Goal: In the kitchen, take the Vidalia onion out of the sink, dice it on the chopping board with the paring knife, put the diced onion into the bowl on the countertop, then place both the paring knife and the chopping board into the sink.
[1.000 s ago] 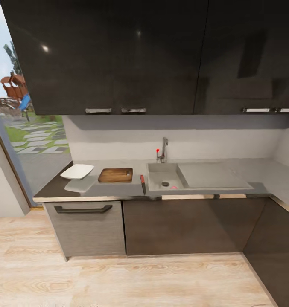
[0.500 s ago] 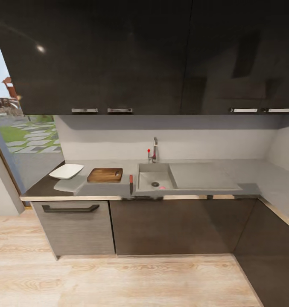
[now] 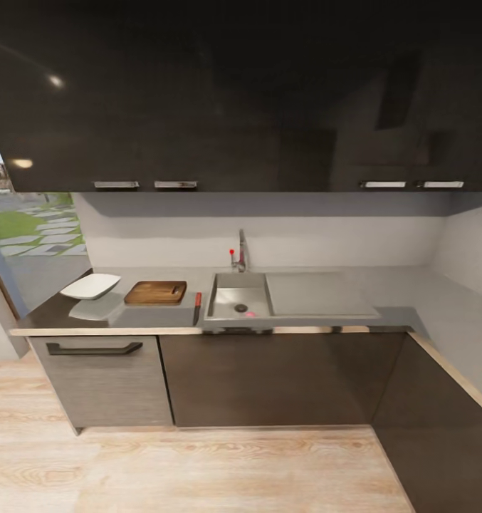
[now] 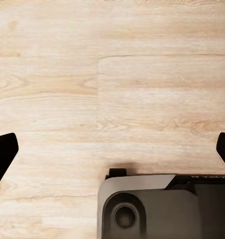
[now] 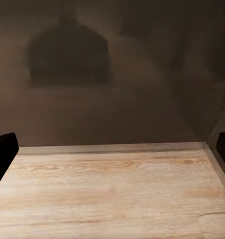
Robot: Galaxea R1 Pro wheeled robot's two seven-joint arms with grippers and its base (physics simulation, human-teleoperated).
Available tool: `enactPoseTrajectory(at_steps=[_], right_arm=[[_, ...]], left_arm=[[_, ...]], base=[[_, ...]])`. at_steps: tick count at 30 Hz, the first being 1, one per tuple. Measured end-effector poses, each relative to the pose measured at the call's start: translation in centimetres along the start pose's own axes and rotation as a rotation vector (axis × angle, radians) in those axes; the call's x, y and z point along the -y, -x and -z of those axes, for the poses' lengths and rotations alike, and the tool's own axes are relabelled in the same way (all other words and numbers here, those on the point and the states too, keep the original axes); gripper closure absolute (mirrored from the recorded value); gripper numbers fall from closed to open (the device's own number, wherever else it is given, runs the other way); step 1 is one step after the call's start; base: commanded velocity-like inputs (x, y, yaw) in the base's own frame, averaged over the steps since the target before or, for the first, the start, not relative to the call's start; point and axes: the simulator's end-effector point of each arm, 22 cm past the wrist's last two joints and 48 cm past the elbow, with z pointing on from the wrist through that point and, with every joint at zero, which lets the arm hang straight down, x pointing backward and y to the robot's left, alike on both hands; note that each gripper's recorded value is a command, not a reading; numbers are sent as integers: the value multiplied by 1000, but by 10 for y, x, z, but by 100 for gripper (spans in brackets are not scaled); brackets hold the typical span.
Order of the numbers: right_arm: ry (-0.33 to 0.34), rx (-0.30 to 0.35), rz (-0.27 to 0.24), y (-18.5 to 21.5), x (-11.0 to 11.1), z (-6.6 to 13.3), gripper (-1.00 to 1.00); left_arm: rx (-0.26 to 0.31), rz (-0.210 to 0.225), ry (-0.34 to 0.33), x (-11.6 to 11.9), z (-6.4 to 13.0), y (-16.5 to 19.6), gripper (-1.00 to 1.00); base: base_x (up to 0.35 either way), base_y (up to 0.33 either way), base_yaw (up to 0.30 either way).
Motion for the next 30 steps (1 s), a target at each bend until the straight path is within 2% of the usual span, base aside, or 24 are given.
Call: enactPoseTrajectory(at_steps=[6, 19, 23, 25, 27, 30], right_arm=[[0, 0, 0, 0, 0, 0, -100], [0, 0, 0, 0, 0, 0, -100], [0, -1, 0, 0, 0, 0, -100], [1, -3, 0, -2, 0, 1, -100], [1, -6, 0, -3, 0, 1, -100], [2, -8, 0, -3, 0, 2, -100]], left_arm=[[0, 0, 0, 0, 0, 0, -100], [1, 1, 1, 0, 0, 0, -100], [-1, 15, -13, 17, -1, 3, -100], [-1, 25, -3, 24, -3, 12, -100], [-31, 32, 31, 28, -8, 34, -100], [-67, 32, 46, 28, -10, 85, -100]], base=[[98, -166, 0], [7, -11, 0], [0, 0, 0], [0, 0, 0], [0, 0, 0], [0, 0, 0]])
